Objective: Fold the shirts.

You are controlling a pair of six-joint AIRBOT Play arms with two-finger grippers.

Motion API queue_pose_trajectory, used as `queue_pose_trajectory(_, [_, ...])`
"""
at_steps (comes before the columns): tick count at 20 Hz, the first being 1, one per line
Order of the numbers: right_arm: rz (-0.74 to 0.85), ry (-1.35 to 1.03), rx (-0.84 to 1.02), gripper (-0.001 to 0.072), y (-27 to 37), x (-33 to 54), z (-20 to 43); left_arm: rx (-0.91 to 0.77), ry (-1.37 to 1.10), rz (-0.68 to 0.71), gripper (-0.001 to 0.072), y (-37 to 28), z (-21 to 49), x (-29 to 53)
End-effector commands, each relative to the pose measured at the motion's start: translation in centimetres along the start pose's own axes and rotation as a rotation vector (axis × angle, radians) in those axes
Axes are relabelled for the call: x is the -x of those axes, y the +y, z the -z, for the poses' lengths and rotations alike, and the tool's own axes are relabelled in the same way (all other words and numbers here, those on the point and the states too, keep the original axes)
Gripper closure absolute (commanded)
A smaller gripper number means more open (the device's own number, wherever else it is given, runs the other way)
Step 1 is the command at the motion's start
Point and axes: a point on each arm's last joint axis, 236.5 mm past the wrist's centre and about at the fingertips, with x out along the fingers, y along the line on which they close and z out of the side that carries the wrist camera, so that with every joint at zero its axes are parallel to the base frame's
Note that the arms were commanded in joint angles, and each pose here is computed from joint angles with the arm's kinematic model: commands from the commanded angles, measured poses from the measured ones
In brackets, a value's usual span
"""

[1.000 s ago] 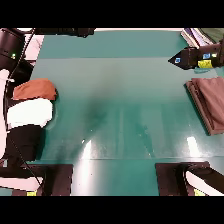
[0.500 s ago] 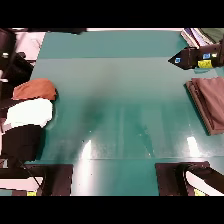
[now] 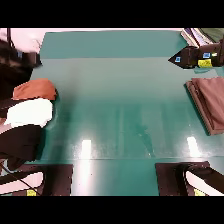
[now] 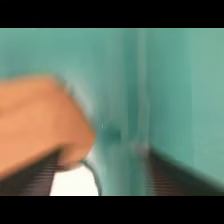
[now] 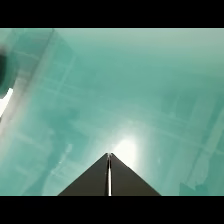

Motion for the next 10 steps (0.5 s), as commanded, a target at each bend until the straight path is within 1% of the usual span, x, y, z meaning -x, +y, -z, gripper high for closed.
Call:
queue_pose_trajectory(1, [0.000,-0.003,-0.001,0.0689,0.0,-0.1,0.0,0.113,0.081,-0.079,-0.0011,4.9,6.3,-6.2])
queue_pose_trajectory(3, [-0.001,-0.003,-0.001,0.0690,0.0,-0.1,-0.1,0.134,0.074,-0.109,-0.0011,5.8,8.3,-9.1])
queue_pose_trajectory(7, [-0.003,0.008,-0.008,0.0689,-0.2,-0.5,0.1,0.168,0.183,-0.122,-0.0010,6.3,12.1,-13.3])
queue_pose_trajectory(8, [-0.005,0.010,-0.010,0.0690,-0.2,-0.6,0.1,0.193,0.185,-0.123,0.0085,6.3,12.2,-13.5])
queue_pose_trajectory(9, [-0.005,0.009,-0.010,0.0690,-0.2,-0.6,0.1,0.206,0.173,-0.124,0.0245,6.3,11.8,-13.2])
queue_pose_trajectory(10, [-0.005,0.004,-0.010,0.0690,-0.2,-0.6,-0.1,0.209,0.153,-0.125,0.0370,6.3,10.9,-12.8])
